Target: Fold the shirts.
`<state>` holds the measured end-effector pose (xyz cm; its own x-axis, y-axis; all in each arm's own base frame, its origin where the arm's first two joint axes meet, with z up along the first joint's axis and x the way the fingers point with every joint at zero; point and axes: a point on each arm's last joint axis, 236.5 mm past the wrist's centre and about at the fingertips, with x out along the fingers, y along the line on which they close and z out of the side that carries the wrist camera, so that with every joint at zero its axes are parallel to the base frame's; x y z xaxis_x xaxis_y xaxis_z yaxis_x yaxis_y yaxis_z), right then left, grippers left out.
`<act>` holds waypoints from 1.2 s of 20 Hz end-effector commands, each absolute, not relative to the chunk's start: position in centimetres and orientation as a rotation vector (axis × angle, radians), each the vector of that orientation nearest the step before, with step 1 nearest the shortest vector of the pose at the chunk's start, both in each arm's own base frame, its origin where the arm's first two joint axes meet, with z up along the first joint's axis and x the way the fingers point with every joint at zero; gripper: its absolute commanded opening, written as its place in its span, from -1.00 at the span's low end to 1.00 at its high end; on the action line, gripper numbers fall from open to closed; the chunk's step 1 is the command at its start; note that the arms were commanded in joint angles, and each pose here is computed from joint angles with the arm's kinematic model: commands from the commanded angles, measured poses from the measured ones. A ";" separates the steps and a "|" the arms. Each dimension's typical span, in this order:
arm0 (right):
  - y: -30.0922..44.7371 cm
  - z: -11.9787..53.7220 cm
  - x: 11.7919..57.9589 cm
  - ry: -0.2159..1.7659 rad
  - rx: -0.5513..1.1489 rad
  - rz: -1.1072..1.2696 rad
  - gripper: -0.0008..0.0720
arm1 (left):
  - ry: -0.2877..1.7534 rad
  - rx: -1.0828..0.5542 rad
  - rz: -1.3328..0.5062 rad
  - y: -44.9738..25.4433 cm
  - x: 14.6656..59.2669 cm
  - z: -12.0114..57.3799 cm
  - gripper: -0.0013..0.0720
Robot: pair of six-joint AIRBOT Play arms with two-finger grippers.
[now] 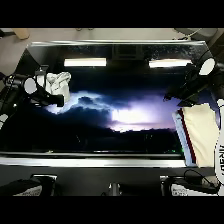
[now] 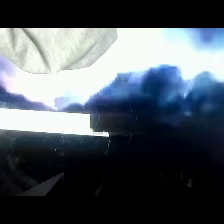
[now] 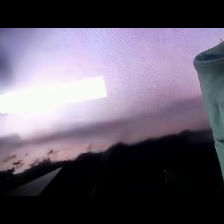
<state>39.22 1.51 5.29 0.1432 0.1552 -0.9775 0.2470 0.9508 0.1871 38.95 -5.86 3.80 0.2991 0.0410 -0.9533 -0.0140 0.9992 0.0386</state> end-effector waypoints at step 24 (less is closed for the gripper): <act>1.5 7.6 43.4 1.215 0.365 -0.055 0.71 | 1.146 -0.482 -0.010 0.2 53.8 -3.4 -0.89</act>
